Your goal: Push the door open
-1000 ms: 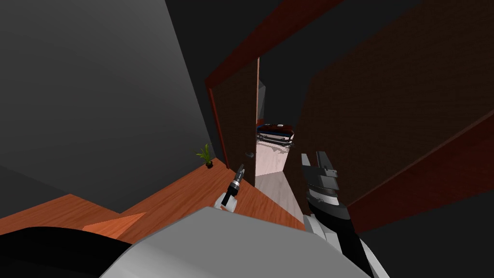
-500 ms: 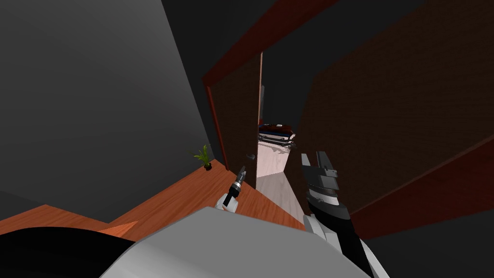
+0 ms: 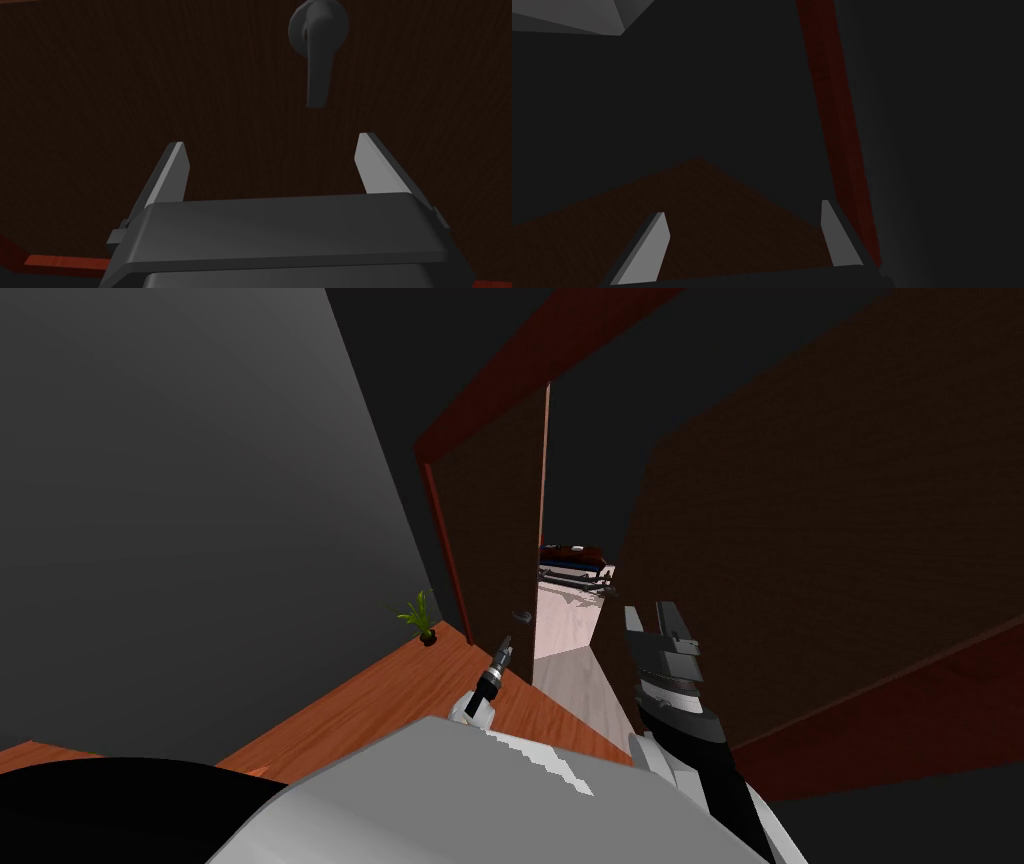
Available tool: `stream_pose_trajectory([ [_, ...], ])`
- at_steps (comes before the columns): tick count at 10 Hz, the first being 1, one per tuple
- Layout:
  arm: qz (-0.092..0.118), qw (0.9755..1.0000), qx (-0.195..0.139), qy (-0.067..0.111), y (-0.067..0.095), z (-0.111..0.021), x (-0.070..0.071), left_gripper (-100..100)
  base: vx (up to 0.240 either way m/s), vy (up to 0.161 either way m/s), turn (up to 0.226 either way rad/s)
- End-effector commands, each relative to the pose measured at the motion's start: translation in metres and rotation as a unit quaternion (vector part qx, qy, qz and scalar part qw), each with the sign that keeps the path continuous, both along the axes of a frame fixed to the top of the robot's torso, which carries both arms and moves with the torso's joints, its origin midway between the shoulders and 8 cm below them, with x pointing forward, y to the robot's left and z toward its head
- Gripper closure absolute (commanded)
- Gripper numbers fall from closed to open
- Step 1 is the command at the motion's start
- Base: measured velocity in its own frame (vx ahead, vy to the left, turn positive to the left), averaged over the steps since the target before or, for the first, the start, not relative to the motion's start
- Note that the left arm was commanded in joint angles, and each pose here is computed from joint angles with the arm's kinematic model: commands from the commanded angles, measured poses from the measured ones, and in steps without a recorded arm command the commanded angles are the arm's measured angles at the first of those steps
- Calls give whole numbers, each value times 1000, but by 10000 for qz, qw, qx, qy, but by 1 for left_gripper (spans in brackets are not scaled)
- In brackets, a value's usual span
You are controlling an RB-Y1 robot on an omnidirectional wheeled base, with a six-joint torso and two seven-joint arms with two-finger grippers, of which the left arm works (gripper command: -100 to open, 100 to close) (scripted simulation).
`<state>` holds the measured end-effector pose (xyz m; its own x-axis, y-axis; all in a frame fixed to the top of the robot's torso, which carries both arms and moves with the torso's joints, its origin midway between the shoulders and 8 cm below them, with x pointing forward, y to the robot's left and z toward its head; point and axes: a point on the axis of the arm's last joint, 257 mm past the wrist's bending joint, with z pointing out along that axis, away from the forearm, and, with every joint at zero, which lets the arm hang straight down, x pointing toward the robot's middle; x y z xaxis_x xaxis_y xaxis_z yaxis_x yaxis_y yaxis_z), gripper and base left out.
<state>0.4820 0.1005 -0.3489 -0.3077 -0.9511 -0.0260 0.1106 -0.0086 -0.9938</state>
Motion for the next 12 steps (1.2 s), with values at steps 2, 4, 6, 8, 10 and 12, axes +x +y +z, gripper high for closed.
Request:
stream_pose_trajectory([
  [2, -79, 9999, 21, 141, -9, -11, -1, -100, 101, 92, -44],
  [4, -124, 9997, 31, 219, -14, -17, -2, -100, 64, 73, -28],
  [6, -146, 9996, 37, 258, -17, -20, -3, -100, 42, 33, -10],
  [8, -238, 9989, 55, 411, -27, -32, -7, -100, 94, 70, -59],
  [10, -284, 9984, 61, 484, -32, -38, -9, -100, 108, 119, -38],
  [12, -300, 9982, 64, 509, -35, -39, -9, -100, 59, 45, -14],
])
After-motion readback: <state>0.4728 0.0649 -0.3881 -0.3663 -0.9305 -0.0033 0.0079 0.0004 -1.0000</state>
